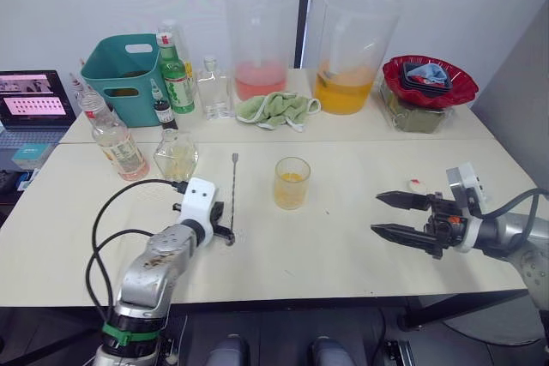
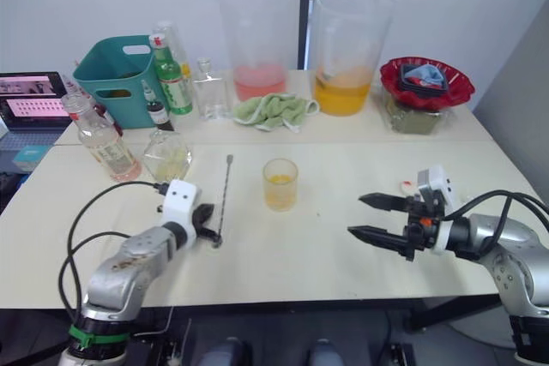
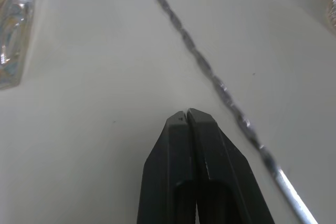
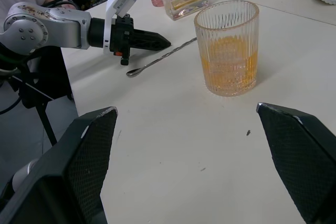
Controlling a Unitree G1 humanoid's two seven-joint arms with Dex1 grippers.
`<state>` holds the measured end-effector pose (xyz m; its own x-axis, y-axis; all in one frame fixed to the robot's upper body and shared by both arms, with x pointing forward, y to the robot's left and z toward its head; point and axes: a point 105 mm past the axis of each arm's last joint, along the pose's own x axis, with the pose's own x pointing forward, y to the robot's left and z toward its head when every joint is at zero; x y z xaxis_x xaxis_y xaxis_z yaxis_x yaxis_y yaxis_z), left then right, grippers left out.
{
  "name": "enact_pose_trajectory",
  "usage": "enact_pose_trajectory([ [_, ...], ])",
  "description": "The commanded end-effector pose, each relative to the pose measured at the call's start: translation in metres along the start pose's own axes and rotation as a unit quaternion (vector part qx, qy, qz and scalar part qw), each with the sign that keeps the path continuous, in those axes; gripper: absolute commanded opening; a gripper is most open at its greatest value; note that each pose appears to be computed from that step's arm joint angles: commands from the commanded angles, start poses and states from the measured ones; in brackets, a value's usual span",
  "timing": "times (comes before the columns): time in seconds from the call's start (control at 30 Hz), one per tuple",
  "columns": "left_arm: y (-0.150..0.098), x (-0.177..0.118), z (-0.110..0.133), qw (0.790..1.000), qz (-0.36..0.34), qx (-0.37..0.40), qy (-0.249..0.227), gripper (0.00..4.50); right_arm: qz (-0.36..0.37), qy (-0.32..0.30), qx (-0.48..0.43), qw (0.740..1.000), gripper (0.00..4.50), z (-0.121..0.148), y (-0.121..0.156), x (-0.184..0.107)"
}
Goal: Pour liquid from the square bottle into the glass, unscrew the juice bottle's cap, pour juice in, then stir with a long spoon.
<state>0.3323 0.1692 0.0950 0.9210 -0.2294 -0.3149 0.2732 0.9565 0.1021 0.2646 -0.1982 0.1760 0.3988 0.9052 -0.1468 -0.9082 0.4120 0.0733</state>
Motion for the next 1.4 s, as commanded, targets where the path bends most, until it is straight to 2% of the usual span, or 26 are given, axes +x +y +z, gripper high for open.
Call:
enact_pose_trajectory([
  [0.03, 0.005, -0.013, 0.02, 0.998, -0.021, 0.023, -0.048, 0.02, 0.008, -0.008, -0.019, 1.0, 4.5, 0.009, 0.002, 0.002],
  [0.13, 0.016, -0.02, 0.024, 0.998, -0.025, 0.032, -0.055, 0.02, 0.007, -0.008, -0.02, 1.0, 4.5, 0.008, 0.0, 0.003],
  [0.3, 0.022, -0.017, 0.032, 0.998, -0.006, 0.0, -0.065, 0.02, 0.005, -0.005, -0.023, 1.0, 4.5, 0.006, -0.002, 0.005],
  [0.33, 0.018, -0.015, 0.035, 0.997, -0.01, -0.024, -0.072, 0.41, 0.004, -0.005, -0.022, 1.0, 4.5, 0.005, -0.002, 0.005],
  [0.37, 0.015, -0.014, 0.038, 0.996, -0.014, -0.042, -0.076, 0.53, 0.004, -0.005, -0.022, 1.0, 4.5, 0.005, -0.002, 0.006],
  [0.5, -0.008, -0.006, 0.046, 0.994, -0.021, -0.065, -0.081, 1.8, 0.001, -0.006, -0.021, 1.0, 4.5, 0.003, -0.002, 0.006],
  [0.57, -0.024, 0.002, 0.042, 0.996, -0.017, -0.063, -0.058, 2.48, -0.004, -0.004, -0.027, 1.0, 4.5, 0.002, -0.003, 0.005],
  [0.67, -0.035, 0.01, 0.034, 0.998, -0.003, -0.053, -0.029, 3.46, -0.011, -0.004, -0.034, 0.999, 4.5, 0.002, -0.003, 0.004],
  [0.8, -0.045, 0.016, 0.029, 0.999, 0.007, -0.048, -0.008, 3.46, -0.013, -0.006, -0.036, 0.999, 4.5, 0.002, -0.002, 0.004],
  [0.9, -0.05, 0.018, 0.013, 0.998, 0.025, -0.048, 0.04, 3.46, -0.018, -0.005, -0.038, 0.999, 4.5, 0.001, -0.002, 0.003],
  [1.07, -0.057, 0.017, 0.002, 0.994, 0.03, -0.062, 0.08, 3.46, -0.026, -0.004, -0.043, 0.999, 4.5, 0.001, -0.001, 0.003],
  [1.1, -0.058, 0.017, 0.001, 0.993, 0.027, -0.074, 0.084, 2.92, -0.026, -0.004, -0.043, 0.999, 4.5, 0.001, 0.0, 0.003],
  [1.4, -0.052, 0.014, 0.001, 0.991, 0.031, -0.097, 0.087, 0.02, -0.026, -0.005, -0.045, 0.999, 4.5, 0.001, 0.001, 0.005],
])
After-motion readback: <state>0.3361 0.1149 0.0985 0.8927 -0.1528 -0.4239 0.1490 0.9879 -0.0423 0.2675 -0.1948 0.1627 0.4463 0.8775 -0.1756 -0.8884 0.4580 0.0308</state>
